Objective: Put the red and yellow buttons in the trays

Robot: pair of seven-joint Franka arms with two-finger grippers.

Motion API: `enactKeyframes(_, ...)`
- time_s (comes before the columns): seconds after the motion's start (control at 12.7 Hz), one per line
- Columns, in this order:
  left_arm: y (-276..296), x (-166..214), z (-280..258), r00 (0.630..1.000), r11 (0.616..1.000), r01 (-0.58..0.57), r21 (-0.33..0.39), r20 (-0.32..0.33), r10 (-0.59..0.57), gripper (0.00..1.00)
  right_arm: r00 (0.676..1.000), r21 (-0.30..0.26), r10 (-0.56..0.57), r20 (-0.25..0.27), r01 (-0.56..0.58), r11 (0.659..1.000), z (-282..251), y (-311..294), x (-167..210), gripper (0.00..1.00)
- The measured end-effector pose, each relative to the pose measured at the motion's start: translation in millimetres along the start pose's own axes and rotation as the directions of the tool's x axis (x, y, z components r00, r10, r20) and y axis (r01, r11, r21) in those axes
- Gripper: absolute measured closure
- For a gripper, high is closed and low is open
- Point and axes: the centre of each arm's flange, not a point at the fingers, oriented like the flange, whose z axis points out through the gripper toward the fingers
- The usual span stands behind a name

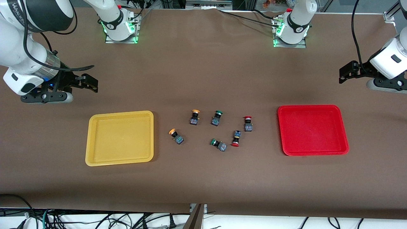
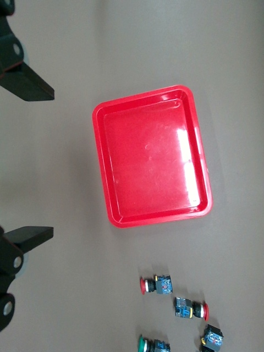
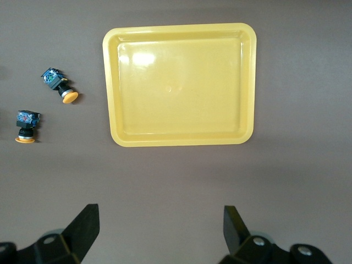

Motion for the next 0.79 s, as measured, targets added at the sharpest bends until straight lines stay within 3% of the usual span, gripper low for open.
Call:
enactKeyframes(0.24, 0.0, -0.4, 0.4, 1.0, 1.0, 0.0, 0.0, 0.004, 0.0, 0.0, 0.999, 0.005, 0.006, -0.033, -0.005, 1.0, -3.7, -3.3, 3.0, 0.0)
enactKeyframes(0.79, -1.3, 0.1, 1.4, 1.0, 1.0, 0.003, -0.001, 0.006, -0.003, 0.0, 0.999, 0.006, 0.012, -0.041, -0.012, 1.0, -5.0, -4.2, 3.7, 0.0)
